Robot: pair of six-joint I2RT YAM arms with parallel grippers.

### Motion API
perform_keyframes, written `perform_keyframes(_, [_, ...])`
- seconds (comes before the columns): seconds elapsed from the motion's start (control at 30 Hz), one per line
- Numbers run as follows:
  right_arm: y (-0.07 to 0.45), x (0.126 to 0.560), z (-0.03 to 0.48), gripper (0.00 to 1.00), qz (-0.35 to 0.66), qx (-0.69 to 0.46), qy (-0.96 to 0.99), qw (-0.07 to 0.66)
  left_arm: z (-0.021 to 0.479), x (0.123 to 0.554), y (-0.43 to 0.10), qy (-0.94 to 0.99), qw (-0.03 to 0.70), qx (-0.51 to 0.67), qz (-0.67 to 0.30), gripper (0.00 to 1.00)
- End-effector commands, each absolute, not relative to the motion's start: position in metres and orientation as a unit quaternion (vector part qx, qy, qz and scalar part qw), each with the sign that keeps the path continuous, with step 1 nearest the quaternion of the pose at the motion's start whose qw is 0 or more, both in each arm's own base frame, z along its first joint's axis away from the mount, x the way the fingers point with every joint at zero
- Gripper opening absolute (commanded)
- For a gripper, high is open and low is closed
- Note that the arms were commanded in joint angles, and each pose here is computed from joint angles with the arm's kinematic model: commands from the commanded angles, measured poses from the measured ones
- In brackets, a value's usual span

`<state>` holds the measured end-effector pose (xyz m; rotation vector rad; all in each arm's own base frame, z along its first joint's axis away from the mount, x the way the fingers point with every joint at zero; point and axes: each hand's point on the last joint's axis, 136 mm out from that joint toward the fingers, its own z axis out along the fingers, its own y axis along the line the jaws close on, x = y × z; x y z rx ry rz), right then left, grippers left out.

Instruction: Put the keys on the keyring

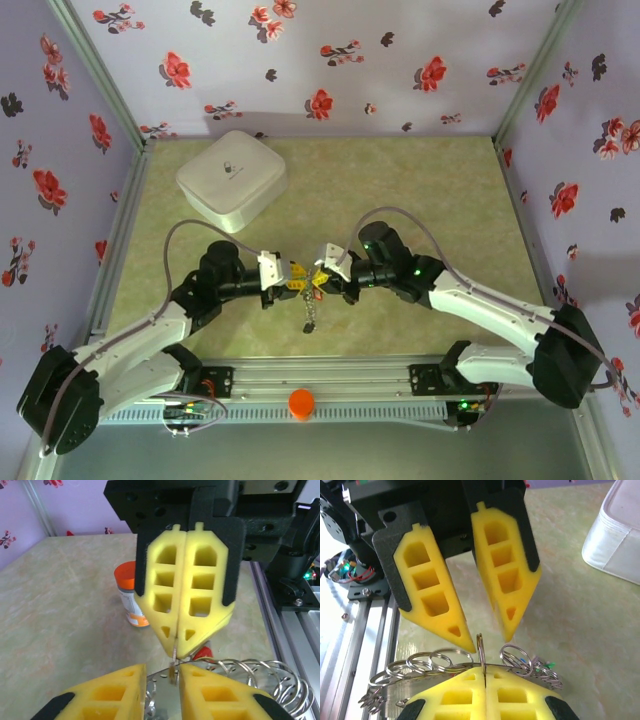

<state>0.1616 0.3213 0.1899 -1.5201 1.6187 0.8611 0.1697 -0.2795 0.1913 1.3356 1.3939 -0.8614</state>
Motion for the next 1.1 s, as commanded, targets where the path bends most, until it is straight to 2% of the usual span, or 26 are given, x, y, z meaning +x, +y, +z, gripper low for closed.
perform_keyframes(0.0, [0.318,0.161,0.203,0.0,0.293,-0.622,0.622,0.374,0.188,0.171,-0.275,0.594,0.464,0.572,-0.322,0.23])
perform_keyframes(0.27, [0.319,0.157,0.19,0.0,0.24,-0.652,0.638,0.333,0.188,0.165,-0.28,0.591,0.444,0.581,-0.34,0.23])
perform_keyframes(0.43, [0.327,0.157,0.193,0.0,0.241,-0.656,0.633,0.334,0.188,0.164,-0.283,0.59,0.439,0.583,-0.346,0.22])
perform_keyframes(0.67, [0.336,0.157,0.196,0.0,0.26,-0.646,0.634,0.335,0.191,0.165,-0.285,0.589,0.442,0.576,-0.355,0.14])
perform_keyframes(1.07, [0.341,0.159,0.202,0.0,0.269,-0.633,0.633,0.354,0.188,0.163,-0.285,0.596,0.435,0.569,-0.363,0.1])
